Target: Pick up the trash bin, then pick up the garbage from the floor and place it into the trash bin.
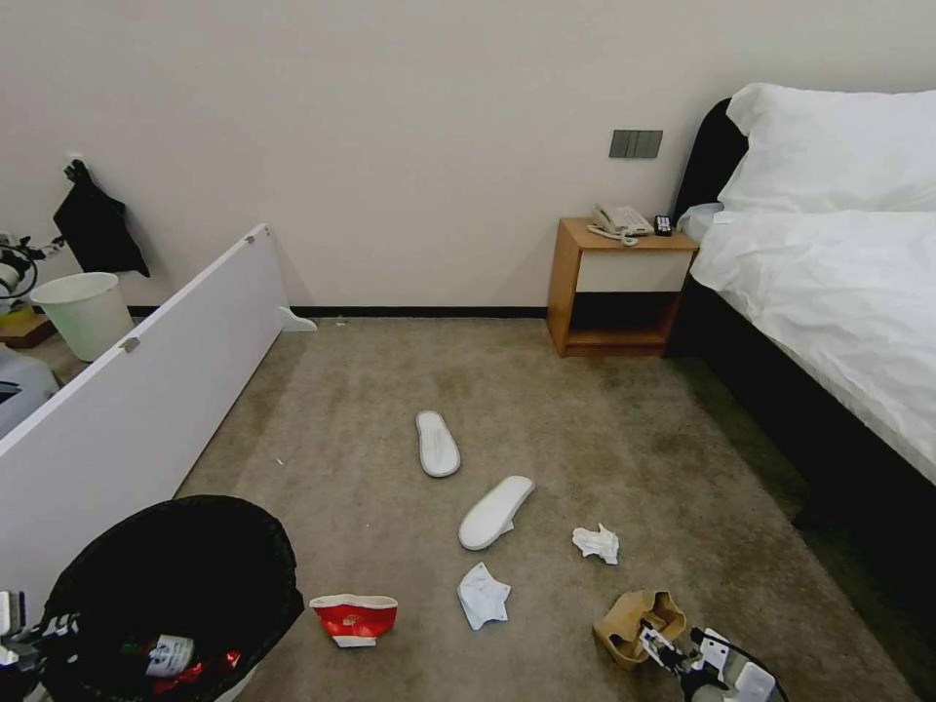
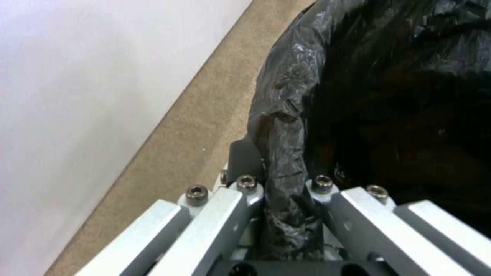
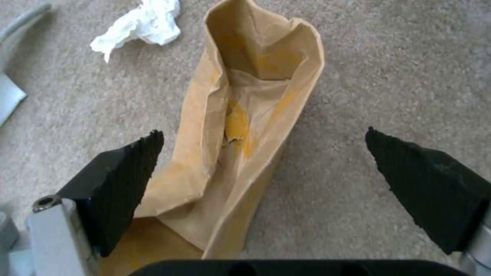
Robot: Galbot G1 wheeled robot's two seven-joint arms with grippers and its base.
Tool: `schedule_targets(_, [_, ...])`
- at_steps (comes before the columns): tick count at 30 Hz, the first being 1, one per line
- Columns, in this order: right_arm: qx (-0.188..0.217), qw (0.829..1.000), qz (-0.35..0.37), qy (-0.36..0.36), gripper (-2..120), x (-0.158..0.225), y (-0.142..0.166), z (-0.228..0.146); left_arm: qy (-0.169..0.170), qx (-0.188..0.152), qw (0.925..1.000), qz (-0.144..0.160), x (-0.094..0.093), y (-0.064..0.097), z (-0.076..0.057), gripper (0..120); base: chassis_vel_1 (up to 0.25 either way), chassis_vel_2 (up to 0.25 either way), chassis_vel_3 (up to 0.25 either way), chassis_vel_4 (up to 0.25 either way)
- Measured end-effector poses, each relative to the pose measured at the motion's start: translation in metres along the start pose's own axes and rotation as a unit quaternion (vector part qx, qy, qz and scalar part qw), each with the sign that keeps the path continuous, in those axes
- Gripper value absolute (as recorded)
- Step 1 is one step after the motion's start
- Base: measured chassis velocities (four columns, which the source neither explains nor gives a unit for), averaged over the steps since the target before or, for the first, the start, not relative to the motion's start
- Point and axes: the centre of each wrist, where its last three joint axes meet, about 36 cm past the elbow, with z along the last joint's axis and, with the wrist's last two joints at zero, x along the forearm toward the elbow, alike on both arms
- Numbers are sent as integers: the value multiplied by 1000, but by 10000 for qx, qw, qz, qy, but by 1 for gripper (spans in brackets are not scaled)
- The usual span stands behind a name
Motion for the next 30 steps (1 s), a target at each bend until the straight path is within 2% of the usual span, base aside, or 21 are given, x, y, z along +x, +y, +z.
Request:
schedule_targets(7, [10,10000,9,33,99,-7,1,-1,13,-6,10000,25,0,-3,1,3,0,0,0,0])
schedule_targets(10, [14,10000,22,54,94,-10,1,-2,19,-12,10000,22,0,-3,2,3,0,0,0,0])
schedule_targets(12, [12,10000,12,70,85,-13,1,-2,14,-23,10000,21,1,-3,1,3,0,0,0,0])
schedule_targets(15, [14,10000,3,72,80,-14,1,-3,5,-29,10000,21,1,-3,0,3,0,0,0,0])
schedule_targets(16, [18,10000,-11,75,73,-15,2,-3,-5,-35,10000,27,1,-4,0,3,0,0,0,0])
schedule_targets(17, [18,10000,-11,75,73,-15,2,-3,-5,-35,10000,27,1,-4,0,3,0,0,0,0])
schedule_targets(19, [19,10000,-29,75,58,-17,3,-5,-12,-40,10000,41,2,-5,0,3,0,0,0,0])
schedule_targets(23, [21,9999,-36,94,51,-18,2,-4,-4,-43,10000,48,2,-5,0,3,0,0,0,0])
schedule_targets(24, [16,9999,-39,112,42,-17,2,-4,-6,-46,10000,56,3,-6,0,3,0,0,0,0])
schedule_targets(25, [16,9999,-39,112,42,-17,2,-4,-6,-46,10000,56,3,-6,0,3,0,0,0,0])
schedule_targets(27, [21,9999,-75,139,31,-13,3,-3,-8,-51,10000,62,3,-7,0,3,0,0,0,0])
schedule_targets(29, [29,9999,-84,142,28,-13,3,-3,-10,-53,10000,69,3,-7,0,3,0,0,0,0])
schedule_targets(30, [35,9999,-83,145,22,-13,4,-3,-15,-51,10000,78,3,-8,0,3,0,0,0,0])
